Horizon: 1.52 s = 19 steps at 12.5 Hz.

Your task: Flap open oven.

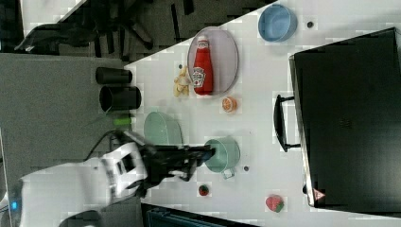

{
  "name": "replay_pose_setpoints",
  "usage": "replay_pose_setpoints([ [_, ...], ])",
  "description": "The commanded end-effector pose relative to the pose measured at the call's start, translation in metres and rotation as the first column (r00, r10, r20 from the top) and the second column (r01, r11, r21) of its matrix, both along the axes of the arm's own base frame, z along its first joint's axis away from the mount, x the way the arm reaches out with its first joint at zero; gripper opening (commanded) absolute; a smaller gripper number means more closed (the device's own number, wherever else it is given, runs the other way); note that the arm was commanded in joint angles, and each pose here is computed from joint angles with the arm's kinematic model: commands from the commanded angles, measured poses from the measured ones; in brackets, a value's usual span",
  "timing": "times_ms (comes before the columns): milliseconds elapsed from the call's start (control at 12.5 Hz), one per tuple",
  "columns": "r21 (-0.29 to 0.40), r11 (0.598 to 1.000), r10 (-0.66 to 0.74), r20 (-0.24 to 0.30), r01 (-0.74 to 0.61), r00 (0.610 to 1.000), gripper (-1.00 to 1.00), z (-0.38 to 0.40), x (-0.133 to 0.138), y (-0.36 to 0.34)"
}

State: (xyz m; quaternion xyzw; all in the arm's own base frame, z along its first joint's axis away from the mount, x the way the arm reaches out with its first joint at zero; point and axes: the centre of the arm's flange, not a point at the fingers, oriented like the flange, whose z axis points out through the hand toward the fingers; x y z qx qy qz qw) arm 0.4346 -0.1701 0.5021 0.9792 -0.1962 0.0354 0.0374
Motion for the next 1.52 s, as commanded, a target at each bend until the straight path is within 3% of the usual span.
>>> replay_pose_setpoints([
  [80, -0.015, 0.988, 0.156, 0.001, -0.156, 0.988, -0.65, -0.029, 0.001, -0.031],
  [400, -0.04, 0.983, 0.179, -0.011, -0.179, 0.984, -0.65, -0.073, 0.012, -0.065],
  [720, -0.093, 0.951, 0.294, -0.02, -0.295, 0.956, -0.65, -0.115, 0.027, -0.083],
  [1040, -0.081, 0.951, 0.292, -0.075, -0.298, 0.953, -0.65, -0.16, 0.033, -0.087],
  [1520, -0.096, 0.944, 0.308, -0.09, -0.317, 0.947, -0.65, -0.189, 0.041, -0.084],
])
